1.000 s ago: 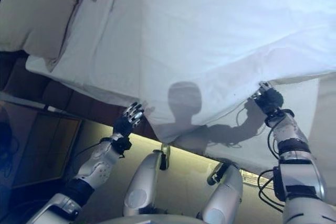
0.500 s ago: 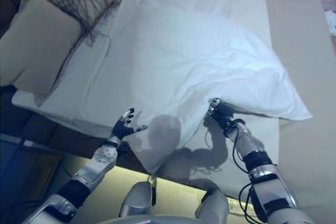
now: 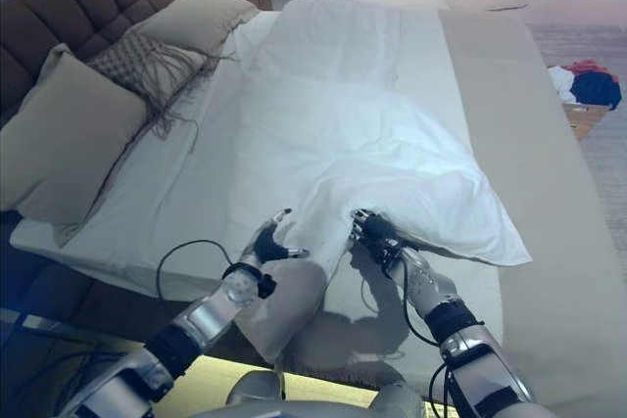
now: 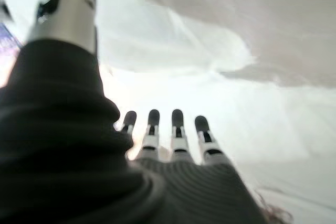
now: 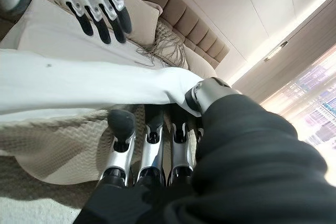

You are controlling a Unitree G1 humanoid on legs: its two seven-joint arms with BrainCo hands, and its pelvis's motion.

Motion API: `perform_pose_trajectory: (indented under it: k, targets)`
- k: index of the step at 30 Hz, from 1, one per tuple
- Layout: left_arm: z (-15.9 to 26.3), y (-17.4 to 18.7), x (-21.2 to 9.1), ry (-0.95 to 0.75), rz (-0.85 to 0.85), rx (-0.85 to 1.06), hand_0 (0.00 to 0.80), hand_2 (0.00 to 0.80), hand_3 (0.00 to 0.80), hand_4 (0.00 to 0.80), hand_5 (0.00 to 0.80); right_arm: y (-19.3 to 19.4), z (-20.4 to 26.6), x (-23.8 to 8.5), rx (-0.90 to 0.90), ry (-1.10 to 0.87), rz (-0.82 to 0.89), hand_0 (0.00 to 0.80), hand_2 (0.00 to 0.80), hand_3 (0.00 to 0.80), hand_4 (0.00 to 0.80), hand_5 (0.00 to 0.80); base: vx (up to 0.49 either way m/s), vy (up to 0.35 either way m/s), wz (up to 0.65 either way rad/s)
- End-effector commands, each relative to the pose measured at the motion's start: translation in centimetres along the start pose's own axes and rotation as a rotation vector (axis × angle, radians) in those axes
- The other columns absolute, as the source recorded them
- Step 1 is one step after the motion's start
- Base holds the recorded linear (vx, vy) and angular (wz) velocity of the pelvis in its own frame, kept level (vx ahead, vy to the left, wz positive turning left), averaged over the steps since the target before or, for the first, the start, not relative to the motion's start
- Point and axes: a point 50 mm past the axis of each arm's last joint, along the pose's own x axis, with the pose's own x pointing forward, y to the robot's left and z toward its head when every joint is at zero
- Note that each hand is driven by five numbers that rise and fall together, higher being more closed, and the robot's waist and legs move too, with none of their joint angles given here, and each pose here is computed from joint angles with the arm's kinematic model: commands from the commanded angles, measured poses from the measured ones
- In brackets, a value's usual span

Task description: Make the bed neatly

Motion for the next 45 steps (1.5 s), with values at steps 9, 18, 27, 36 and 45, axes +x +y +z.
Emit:
perform_pose_trajectory:
  k: [9, 18, 27, 36, 45]
  targets:
    - [4.5, 0.4, 1.8, -0.122, -0.018, 0.151, 0.0, 0.0, 0.0, 0.0, 0.0, 7.4, 4.3, 1.6, 0.04, -0.159, 0.218, 0.8, 0.8, 0.8, 0.8, 0.8, 0.013, -0.021, 0.01]
    - [4.8, 0.4, 2.1, -0.099, 0.057, 0.229, 0.0, 0.0, 0.0, 0.0, 0.0, 9.1, 3.8, 1.7, 0.038, -0.142, 0.265, 0.8, 0.8, 0.8, 0.8, 0.8, 0.024, -0.011, -0.01]
    - [6.5, 1.1, 3.0, -0.145, 0.168, 0.275, 0.0, 0.0, 0.0, 0.0, 0.0, 11.1, 4.4, 1.7, 0.033, -0.147, 0.298, 0.8, 0.8, 0.8, 0.8, 0.8, 0.001, -0.008, -0.04]
    - [7.1, 0.0, 3.0, -0.154, 0.101, 0.233, 0.0, 0.0, 0.0, 0.0, 0.0, 12.3, 5.3, 1.6, 0.019, -0.177, 0.332, 0.8, 0.8, 0.8, 0.8, 0.8, -0.051, -0.004, -0.03]
    - [4.9, -1.9, 3.2, -0.029, 0.007, 0.323, 0.8, 0.8, 0.8, 0.8, 0.8, 14.0, 5.9, 1.5, -0.005, -0.189, 0.382, 0.8, 0.8, 0.8, 0.8, 0.8, -0.051, -0.002, -0.05]
